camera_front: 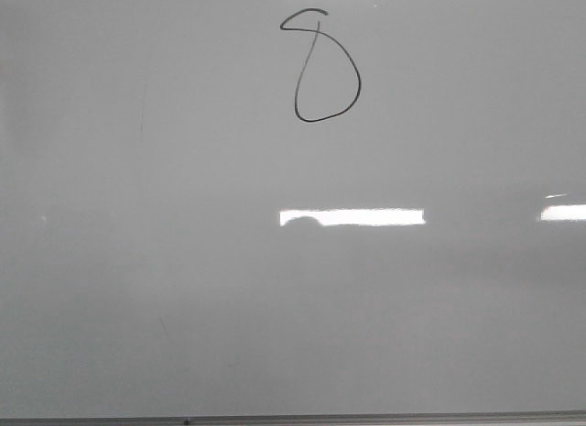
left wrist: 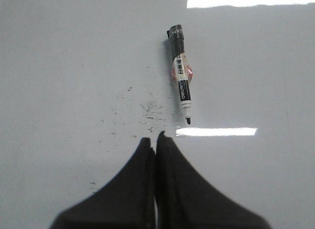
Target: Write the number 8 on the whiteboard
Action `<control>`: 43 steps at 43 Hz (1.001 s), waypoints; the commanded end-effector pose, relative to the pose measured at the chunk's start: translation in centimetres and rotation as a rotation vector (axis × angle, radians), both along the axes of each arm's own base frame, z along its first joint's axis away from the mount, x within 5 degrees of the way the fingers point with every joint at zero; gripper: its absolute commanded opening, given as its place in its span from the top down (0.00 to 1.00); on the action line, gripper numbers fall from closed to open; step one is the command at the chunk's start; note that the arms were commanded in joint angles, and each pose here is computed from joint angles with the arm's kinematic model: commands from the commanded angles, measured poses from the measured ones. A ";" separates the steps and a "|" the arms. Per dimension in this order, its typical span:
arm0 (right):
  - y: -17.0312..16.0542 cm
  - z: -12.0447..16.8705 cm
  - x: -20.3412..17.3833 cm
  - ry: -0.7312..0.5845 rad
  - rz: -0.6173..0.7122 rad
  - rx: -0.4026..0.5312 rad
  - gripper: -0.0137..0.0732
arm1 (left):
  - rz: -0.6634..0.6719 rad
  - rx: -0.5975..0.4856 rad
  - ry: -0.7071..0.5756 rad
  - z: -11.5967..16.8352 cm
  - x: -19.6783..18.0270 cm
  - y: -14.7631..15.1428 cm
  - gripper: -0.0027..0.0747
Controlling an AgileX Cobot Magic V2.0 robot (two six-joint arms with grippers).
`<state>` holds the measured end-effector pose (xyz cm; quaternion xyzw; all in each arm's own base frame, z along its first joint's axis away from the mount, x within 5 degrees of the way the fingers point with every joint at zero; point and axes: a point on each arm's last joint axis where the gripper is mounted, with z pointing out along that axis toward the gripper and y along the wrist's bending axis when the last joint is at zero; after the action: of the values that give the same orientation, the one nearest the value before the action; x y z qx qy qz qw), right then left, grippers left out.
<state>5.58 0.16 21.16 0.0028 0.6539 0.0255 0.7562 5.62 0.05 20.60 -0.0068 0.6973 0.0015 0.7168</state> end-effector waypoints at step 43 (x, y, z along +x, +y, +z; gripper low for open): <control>-0.1 0.8 -0.3 -0.095 -0.027 -0.017 0.92 | -0.004 -0.013 -0.082 0.3 -0.1 0.0 0.99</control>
<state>5.58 0.06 21.16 0.0077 0.6538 0.0170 0.7564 5.62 0.05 20.60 -0.0068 0.6973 0.0015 0.7168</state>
